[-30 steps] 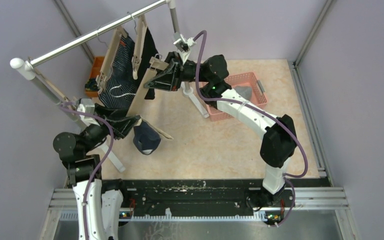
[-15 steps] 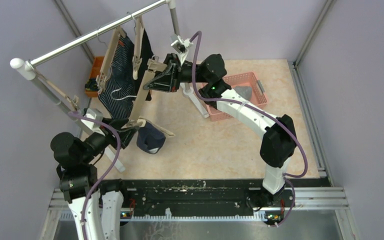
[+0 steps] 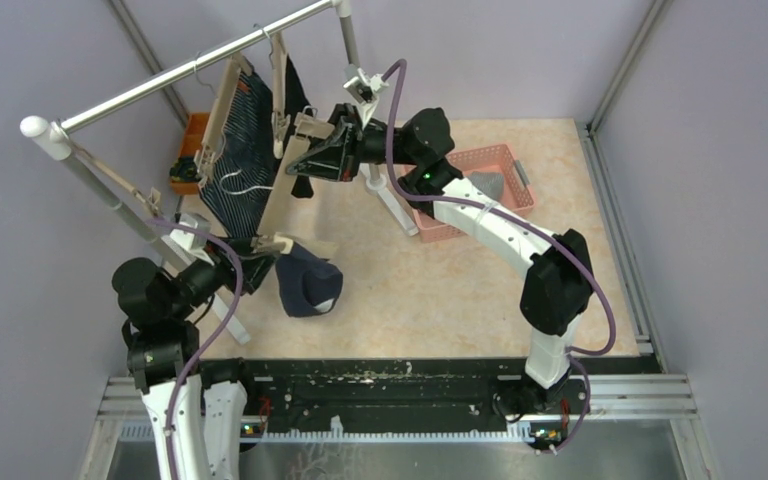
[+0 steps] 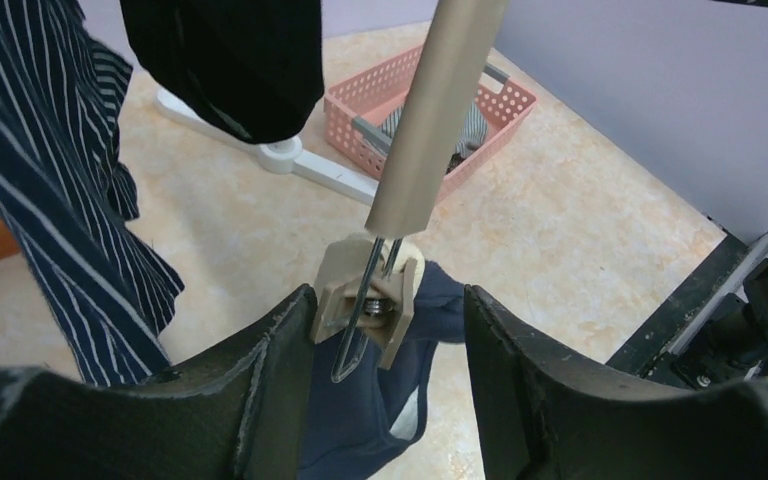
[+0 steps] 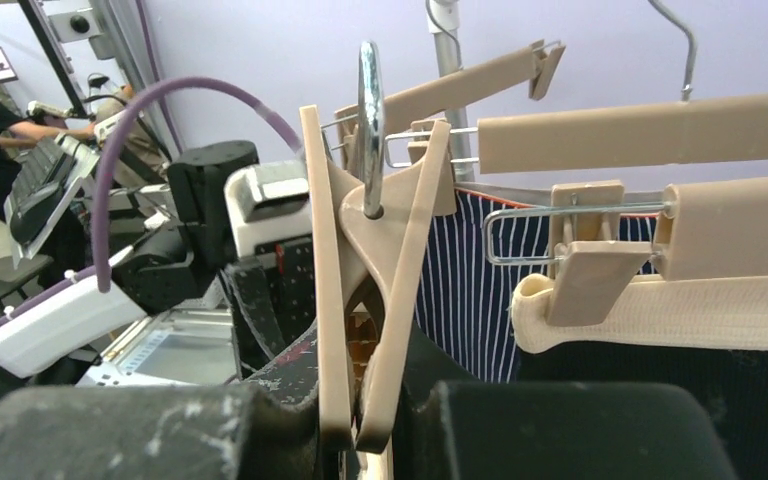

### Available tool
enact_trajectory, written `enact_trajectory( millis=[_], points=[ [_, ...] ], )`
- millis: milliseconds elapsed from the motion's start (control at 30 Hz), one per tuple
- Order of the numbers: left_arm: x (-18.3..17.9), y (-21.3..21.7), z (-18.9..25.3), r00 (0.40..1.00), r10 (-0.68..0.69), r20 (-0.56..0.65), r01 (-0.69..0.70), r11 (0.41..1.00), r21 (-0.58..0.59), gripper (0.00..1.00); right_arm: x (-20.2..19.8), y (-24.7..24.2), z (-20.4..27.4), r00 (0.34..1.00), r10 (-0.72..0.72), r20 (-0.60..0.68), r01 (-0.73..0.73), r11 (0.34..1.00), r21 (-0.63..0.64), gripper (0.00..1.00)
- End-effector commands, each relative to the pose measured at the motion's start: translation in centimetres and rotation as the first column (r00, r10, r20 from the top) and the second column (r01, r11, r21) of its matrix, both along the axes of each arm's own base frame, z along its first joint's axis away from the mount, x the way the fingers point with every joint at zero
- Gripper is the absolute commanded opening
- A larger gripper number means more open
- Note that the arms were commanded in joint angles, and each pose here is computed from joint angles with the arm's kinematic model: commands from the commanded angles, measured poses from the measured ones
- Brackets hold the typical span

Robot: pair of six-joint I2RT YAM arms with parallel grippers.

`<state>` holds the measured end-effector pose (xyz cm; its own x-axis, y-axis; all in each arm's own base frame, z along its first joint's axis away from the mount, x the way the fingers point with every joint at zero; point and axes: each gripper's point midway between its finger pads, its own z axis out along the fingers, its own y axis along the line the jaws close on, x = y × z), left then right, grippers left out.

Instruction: Remove the underwear clipped to the hanger

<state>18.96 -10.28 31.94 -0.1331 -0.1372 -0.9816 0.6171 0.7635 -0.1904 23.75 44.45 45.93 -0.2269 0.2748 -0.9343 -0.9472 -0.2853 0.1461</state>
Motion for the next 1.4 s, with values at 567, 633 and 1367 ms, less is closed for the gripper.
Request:
enact_trajectory(
  millis=[567,633,1367],
  points=[
    [1.5,-1.3,2.0,0.991,-0.110,0.075,0.121,0.978,-0.169,0.53,-1.2,-1.5,6.4,0.991,-0.066,0.115,0.048,0.987,0.151,0.00],
    [1.3,-1.3,2.3,0.990,-0.109,0.086,0.123,0.977,-0.174,0.55,-1.1,-1.4,6.3,0.991,-0.067,0.112,0.050,0.988,0.148,0.00],
    [-0.6,-2.1,6.8,0.957,-0.138,0.255,0.189,0.964,-0.188,0.58,-0.9,-1.2,5.4,0.994,-0.063,0.091,0.050,0.990,0.132,0.00]
  ],
)
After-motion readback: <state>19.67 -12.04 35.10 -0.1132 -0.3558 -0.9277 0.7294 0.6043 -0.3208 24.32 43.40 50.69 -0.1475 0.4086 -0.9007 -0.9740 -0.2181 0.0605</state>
